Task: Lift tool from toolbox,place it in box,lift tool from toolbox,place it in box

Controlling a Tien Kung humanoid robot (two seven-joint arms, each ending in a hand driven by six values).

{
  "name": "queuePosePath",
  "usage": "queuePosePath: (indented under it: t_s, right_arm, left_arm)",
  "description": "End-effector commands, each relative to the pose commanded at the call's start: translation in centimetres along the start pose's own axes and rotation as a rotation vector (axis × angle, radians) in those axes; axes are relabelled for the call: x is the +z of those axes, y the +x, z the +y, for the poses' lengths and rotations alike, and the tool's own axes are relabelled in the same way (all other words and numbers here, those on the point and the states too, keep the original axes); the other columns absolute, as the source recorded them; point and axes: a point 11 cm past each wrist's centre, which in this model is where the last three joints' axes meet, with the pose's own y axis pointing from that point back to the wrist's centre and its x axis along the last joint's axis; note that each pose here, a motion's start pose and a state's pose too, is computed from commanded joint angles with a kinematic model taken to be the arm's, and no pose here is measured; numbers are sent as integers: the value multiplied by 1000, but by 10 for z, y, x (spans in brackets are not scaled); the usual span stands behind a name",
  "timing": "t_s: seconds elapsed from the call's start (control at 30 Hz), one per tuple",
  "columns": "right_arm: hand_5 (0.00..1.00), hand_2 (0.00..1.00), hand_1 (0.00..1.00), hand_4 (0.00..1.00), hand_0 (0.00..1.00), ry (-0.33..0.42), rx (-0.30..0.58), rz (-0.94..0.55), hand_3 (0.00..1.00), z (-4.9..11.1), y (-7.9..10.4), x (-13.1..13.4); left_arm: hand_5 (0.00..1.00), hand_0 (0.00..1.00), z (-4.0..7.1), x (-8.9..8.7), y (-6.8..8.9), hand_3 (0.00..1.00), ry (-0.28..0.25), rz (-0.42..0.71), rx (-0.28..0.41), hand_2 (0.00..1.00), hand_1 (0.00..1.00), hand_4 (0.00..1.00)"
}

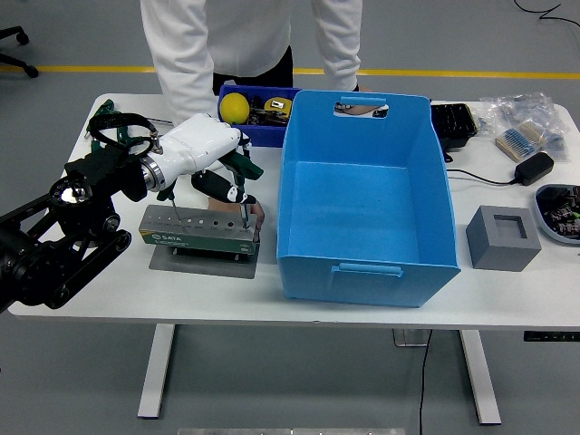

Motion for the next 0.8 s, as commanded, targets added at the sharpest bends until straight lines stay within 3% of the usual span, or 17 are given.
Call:
queuePosePath:
  t_s: [0.1, 0.13, 0.3, 0.33, 0.5, 0.53, 0.7, 0.73, 0.8]
  right_arm:
    - [729, 759, 707, 840, 730, -1, 1, 1, 598, 0, 0, 1]
    - [728, 759, 705, 841, 729, -1, 1, 1, 597, 0, 1, 1]
    - [728, 759, 705, 841, 729, -1, 2, 4, 597, 0, 1, 1]
    - [728, 758, 706, 840, 729, -1, 2, 4, 598, 0, 1, 1]
    - [728, 758, 706, 840, 729, 0, 3, 4, 598, 0, 1, 1]
    - [727, 759, 705, 840, 729, 1, 3, 3, 598, 0, 1, 0]
    - [727, 759, 705, 840, 729, 5, 4, -2, 598, 0, 2, -2]
    - [726, 758, 705, 839, 729, 5, 4, -3, 597, 0, 2, -2]
    - [726, 758, 705, 839, 729, 7, 4, -4, 597, 0, 2, -3]
  left_arm:
    - [601, 424, 1, -2, -3, 430, 8, 2, -5, 338, 315, 998]
    - [626, 378, 1, -3, -4, 336, 10, 2, -6, 261, 249, 998]
    - [626, 378, 1, -6, -6, 336, 23, 10, -6, 261, 249, 998]
    - [681, 346, 1, -6, -6, 267, 26, 19, -5, 205, 194, 998]
    - [681, 346, 1, -8, -7, 267, 41, 67, 11, 205, 194, 998]
    - [838, 305, 1, -8, -8, 175, 45, 79, 14, 140, 128, 998]
    - [838, 305, 1, -13, -9, 175, 69, 149, 48, 140, 128, 998]
    - [912, 240, 1, -13, -9, 91, 71, 156, 55, 85, 63, 998]
    - [912, 240, 2, -14, -9, 91, 73, 165, 72, 85, 63, 998]
